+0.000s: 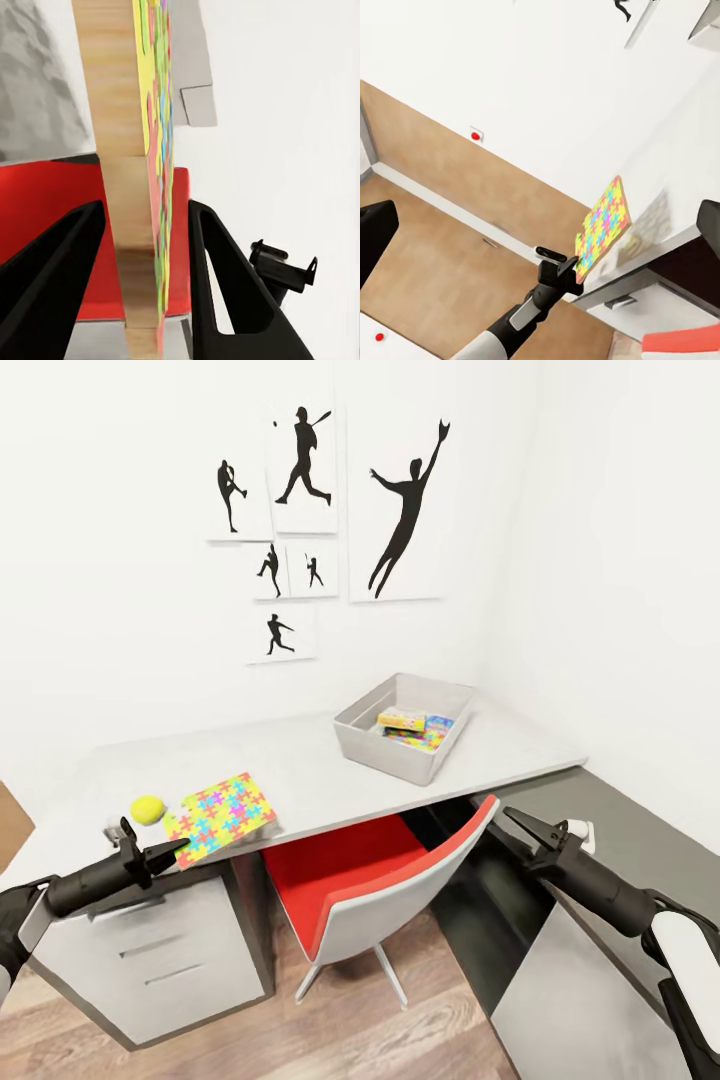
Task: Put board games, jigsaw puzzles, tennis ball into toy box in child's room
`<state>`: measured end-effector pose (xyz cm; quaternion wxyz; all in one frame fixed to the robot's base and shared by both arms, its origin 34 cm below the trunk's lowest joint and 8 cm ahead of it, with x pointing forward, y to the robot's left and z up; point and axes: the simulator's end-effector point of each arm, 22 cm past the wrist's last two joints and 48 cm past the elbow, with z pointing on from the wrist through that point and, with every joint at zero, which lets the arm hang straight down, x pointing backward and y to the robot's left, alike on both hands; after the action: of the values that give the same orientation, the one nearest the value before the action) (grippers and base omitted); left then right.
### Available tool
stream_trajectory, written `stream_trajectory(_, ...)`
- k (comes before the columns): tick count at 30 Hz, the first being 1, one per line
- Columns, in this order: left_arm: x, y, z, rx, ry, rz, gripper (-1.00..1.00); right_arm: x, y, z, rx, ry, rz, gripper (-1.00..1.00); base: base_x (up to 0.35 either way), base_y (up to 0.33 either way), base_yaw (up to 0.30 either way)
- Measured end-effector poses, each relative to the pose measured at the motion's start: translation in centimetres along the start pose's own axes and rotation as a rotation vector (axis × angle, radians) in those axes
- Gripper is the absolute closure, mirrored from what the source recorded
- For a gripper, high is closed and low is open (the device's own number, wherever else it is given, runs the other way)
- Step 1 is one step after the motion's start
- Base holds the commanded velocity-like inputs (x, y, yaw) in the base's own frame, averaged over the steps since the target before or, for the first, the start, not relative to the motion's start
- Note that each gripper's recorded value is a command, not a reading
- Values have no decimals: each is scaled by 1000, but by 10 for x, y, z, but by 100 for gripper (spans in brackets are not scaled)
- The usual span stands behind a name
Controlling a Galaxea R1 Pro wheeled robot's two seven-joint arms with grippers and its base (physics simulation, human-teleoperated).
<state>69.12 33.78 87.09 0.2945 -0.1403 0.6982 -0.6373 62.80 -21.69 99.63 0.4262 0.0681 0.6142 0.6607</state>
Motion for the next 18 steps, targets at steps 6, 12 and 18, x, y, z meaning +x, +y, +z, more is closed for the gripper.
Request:
stream_trajectory(6,-5,-17,0,-6,16,-3,100,-6,6,2,14,-3,-3,-100,0,0,0)
stream_trajectory(12,-3,-36,12,-21,77,10,100,-24,-2,-5,111,-27,-22,-100,0,0,0)
stream_trajectory(18,-11,-86,35,17,136,134,100,-34,6,-8,127,-34,-27,-100,0,0,0)
